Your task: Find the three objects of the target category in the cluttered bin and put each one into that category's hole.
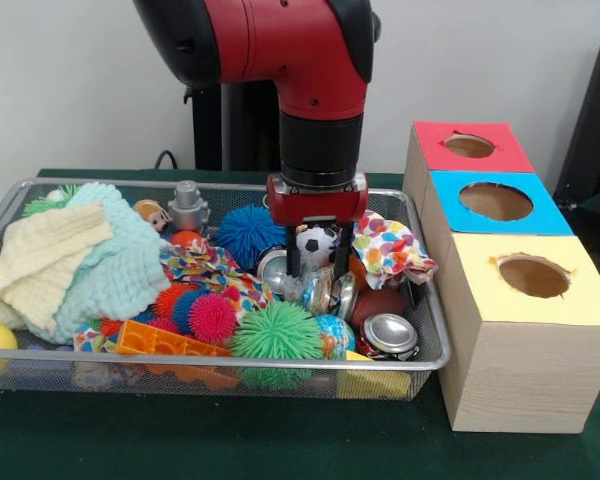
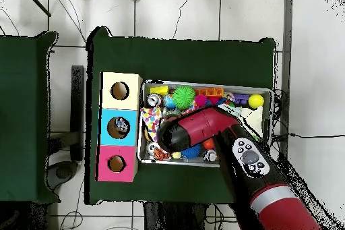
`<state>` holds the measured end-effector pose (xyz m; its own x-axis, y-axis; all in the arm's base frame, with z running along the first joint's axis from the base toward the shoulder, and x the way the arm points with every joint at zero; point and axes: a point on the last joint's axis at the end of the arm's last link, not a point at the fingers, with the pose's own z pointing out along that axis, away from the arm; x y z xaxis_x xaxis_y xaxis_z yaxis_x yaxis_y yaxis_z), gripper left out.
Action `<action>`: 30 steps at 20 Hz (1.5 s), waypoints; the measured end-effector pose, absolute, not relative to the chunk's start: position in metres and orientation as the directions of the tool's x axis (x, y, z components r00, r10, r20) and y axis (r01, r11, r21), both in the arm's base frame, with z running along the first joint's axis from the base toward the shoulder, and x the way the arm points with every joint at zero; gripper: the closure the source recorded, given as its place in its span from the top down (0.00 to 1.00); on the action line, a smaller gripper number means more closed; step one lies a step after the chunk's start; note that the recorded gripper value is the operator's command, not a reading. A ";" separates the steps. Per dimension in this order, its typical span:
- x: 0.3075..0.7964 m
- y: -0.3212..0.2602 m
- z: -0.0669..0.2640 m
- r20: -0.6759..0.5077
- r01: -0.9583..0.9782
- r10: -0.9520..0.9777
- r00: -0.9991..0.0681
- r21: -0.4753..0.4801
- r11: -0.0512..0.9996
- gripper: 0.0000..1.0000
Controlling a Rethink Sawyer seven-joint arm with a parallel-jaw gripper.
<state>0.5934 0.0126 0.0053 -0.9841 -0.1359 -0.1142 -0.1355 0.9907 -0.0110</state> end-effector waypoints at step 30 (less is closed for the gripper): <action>0.597 -0.002 0.042 -0.201 -0.084 -0.101 -0.974 -0.091 0.992 0.00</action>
